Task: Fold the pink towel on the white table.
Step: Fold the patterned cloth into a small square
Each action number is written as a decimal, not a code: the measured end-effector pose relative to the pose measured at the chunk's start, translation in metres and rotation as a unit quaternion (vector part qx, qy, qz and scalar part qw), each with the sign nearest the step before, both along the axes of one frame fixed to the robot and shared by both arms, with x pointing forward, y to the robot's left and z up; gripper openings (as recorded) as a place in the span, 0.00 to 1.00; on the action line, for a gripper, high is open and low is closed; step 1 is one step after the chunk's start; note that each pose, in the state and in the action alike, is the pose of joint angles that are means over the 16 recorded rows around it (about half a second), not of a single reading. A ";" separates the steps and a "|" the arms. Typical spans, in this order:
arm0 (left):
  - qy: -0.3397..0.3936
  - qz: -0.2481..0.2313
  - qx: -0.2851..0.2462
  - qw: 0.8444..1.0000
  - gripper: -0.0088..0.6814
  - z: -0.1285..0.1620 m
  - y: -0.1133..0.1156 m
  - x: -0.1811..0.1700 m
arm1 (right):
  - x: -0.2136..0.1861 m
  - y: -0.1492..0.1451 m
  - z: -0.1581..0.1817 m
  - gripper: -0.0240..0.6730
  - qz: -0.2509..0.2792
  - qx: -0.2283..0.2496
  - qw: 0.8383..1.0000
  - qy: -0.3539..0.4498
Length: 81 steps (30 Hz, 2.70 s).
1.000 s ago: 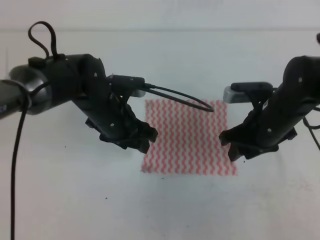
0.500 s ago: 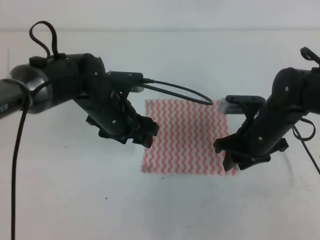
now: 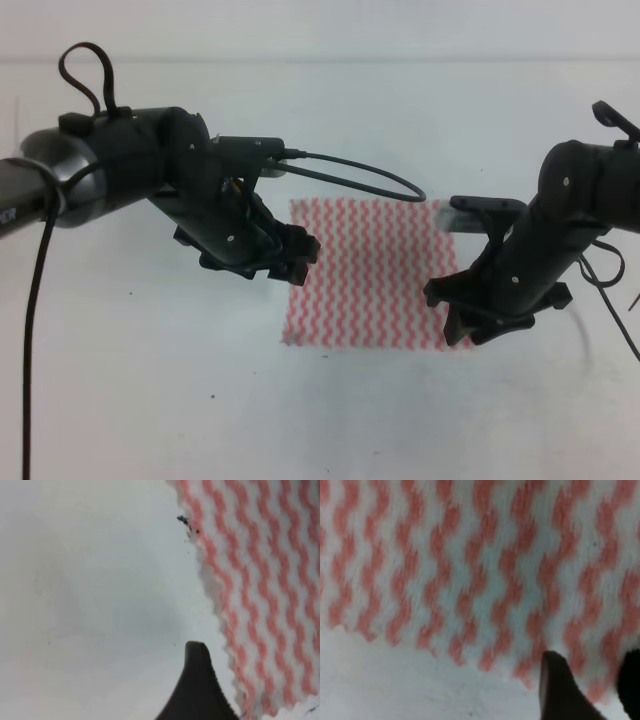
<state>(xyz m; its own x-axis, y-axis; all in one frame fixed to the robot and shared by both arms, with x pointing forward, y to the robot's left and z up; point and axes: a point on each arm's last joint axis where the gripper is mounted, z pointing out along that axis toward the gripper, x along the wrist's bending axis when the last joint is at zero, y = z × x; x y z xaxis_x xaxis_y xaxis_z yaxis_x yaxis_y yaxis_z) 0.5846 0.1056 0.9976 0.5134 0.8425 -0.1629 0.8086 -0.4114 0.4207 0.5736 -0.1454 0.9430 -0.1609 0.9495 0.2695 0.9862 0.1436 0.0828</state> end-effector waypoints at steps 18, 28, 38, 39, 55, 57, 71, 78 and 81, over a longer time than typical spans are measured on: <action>0.044 -0.020 -0.026 0.999 0.50 -0.005 -0.006 -0.007 | 0.009 0.004 0.007 0.02 -0.007 0.008 1.000 -0.010; 0.088 -0.052 -0.020 0.995 0.48 -0.026 -0.010 -0.008 | 0.022 0.009 0.031 0.01 -0.001 0.021 0.999 -0.042; 0.103 -0.060 -0.012 0.993 0.50 -0.038 -0.011 -0.007 | 0.027 0.011 0.040 0.01 0.003 0.026 0.998 -0.059; 0.103 -0.060 -0.012 0.993 0.51 -0.038 -0.011 -0.007 | 0.027 0.011 0.040 0.01 0.003 0.026 0.998 -0.059; 0.107 -0.053 -0.001 0.993 0.52 -0.041 -0.009 -0.007 | 0.027 0.011 0.040 0.01 0.011 0.026 0.997 -0.066; 0.107 -0.053 0.001 0.993 0.52 -0.041 -0.009 -0.007 | 0.027 0.011 0.040 0.01 0.011 0.026 0.997 -0.066; 0.116 -0.054 0.018 0.992 0.49 -0.051 -0.019 -0.012 | 0.028 0.011 0.037 0.01 0.010 0.025 0.997 -0.065; 0.112 -0.045 0.039 0.992 0.45 -0.061 -0.024 -0.012 | 0.028 0.011 0.037 0.01 0.010 0.025 0.997 -0.066; 0.108 -0.041 0.046 0.992 0.42 -0.063 -0.024 -0.010 | 0.028 0.011 0.038 0.01 0.010 0.025 0.997 -0.067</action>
<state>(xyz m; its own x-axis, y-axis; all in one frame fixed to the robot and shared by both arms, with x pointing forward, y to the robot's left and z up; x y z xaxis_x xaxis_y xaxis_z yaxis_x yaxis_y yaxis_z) 0.5742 0.0818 0.9341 0.5418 0.8163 -0.2001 0.8383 -0.5075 0.1995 0.6020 -0.1343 0.9805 -0.2173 0.9315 0.2916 0.9629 0.1555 0.2207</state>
